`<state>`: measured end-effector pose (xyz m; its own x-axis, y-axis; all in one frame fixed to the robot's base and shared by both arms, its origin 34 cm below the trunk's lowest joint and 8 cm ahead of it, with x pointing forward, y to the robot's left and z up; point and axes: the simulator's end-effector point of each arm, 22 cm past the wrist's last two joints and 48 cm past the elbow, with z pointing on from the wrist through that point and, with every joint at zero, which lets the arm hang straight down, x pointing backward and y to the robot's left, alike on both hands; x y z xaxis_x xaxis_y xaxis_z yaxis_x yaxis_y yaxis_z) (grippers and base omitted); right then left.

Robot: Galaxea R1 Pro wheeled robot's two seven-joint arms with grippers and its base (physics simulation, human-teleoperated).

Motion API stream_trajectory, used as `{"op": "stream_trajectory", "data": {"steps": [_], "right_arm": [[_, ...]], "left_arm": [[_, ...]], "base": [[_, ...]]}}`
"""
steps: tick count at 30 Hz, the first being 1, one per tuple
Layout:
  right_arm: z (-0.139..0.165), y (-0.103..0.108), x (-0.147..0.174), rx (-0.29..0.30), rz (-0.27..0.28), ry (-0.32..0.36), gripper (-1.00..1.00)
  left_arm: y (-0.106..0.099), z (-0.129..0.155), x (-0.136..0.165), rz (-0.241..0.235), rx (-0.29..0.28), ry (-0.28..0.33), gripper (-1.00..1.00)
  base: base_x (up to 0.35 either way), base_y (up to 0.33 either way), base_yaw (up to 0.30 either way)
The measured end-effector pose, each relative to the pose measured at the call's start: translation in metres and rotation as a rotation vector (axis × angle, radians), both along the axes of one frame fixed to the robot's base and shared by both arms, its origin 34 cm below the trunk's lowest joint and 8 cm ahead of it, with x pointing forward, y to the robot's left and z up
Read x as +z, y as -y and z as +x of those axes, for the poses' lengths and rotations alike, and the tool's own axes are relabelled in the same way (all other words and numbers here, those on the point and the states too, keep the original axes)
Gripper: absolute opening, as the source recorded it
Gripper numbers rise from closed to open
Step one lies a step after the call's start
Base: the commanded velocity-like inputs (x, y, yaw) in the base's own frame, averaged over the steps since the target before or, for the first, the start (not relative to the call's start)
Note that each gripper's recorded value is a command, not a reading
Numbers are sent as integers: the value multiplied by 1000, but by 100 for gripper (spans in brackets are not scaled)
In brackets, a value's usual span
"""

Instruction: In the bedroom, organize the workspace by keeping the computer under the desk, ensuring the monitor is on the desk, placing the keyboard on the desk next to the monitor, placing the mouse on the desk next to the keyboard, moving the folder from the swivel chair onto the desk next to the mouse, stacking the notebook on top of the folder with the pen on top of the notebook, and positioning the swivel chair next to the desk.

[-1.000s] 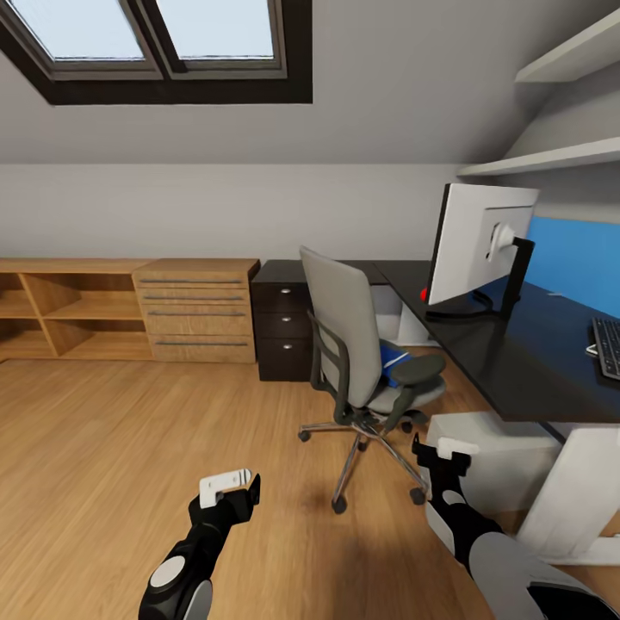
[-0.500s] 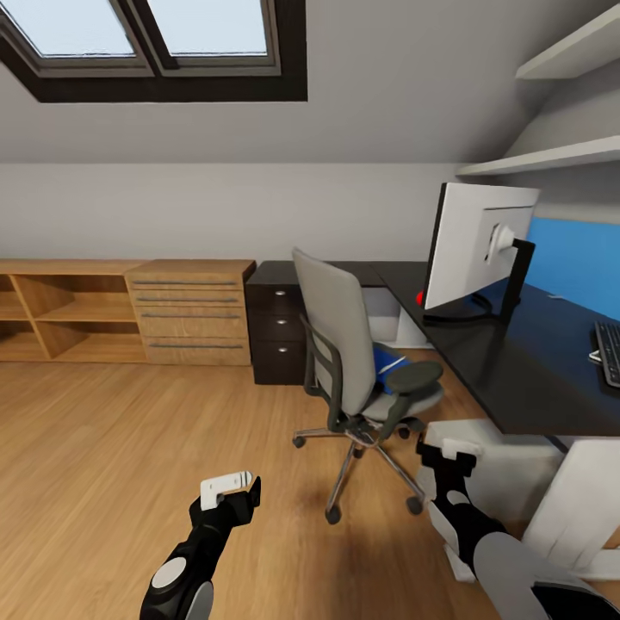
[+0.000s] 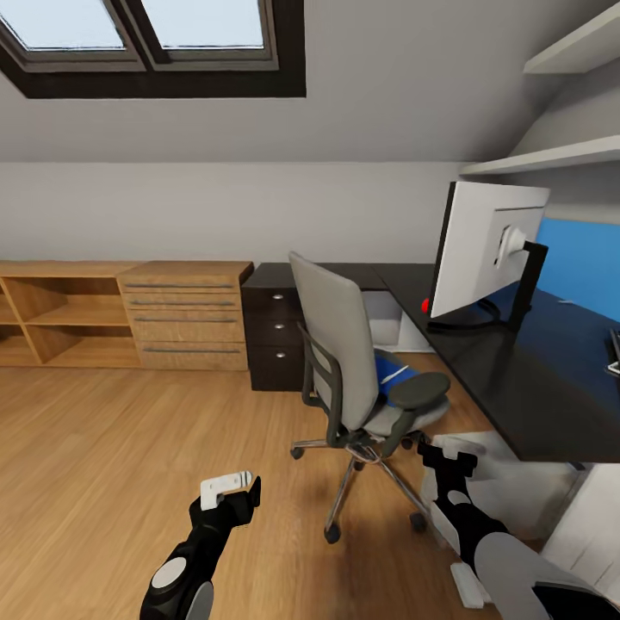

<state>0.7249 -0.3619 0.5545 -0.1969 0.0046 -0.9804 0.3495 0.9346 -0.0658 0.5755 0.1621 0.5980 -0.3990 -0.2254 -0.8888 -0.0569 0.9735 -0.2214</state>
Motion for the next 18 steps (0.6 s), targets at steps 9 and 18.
{"op": "stream_trajectory", "data": {"steps": [9, 18], "right_arm": [[-1, 2, 0, -9, 6, 2, 100], [0, 0, 0, 2, -2, 1, 100]], "left_arm": [[-1, 0, 0, 1, 2, 0, 100], [-4, 0, -1, 2, 9, -1, 100]], "base": [[225, 0, 0], [112, 8, 0]]}}
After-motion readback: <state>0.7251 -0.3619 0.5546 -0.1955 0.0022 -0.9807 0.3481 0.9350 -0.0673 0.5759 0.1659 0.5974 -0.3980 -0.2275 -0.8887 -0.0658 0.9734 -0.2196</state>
